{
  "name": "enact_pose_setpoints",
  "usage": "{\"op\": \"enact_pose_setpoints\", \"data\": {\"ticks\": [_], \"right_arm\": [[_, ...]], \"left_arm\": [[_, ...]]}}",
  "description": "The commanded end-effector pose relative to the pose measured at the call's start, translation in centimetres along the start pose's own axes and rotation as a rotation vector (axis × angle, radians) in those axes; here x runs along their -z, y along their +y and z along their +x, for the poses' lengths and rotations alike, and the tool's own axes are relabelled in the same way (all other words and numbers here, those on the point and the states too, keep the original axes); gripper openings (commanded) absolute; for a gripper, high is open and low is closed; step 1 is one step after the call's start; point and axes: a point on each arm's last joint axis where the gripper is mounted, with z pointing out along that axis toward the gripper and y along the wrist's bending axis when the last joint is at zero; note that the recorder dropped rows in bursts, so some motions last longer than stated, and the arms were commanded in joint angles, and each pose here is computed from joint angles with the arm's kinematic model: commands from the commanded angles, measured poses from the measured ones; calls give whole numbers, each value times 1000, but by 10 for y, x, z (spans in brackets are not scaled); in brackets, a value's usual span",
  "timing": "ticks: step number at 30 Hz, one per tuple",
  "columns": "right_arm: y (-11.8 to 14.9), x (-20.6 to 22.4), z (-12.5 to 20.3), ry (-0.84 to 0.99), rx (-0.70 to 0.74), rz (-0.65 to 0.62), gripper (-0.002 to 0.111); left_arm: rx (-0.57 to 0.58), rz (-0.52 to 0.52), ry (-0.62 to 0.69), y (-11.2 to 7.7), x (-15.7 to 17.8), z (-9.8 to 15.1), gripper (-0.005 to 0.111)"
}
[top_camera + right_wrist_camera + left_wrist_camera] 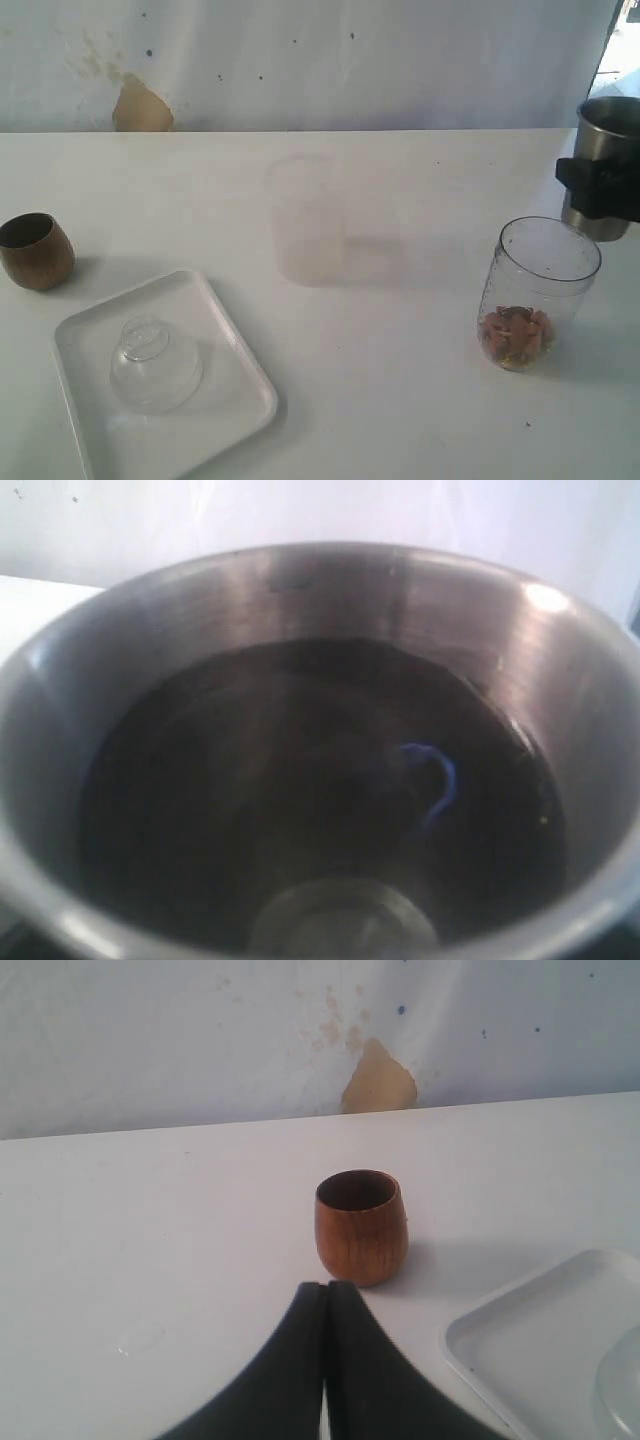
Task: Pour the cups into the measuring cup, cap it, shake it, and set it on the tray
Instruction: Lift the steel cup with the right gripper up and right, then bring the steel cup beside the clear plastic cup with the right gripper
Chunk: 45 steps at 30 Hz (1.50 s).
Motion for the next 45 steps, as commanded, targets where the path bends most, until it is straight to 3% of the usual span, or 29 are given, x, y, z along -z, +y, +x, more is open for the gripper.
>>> {"op": "enact_pose_setpoints", "data": {"ticks": [1,27,40,45], "right_arm": [[4,4,-4,-69,-35,-35,0],[19,6,2,-13,-82,-179,0],[19,33,-9,21,11,-33,0],[31,49,-6,-18,7,-68,0]], "left_arm": [[1,-1,-6,0,0,1,0],[1,-1,-6,0,0,1,0],[1,-1,-6,0,0,1,0],[1,-1,-6,0,0,1,0]]}}
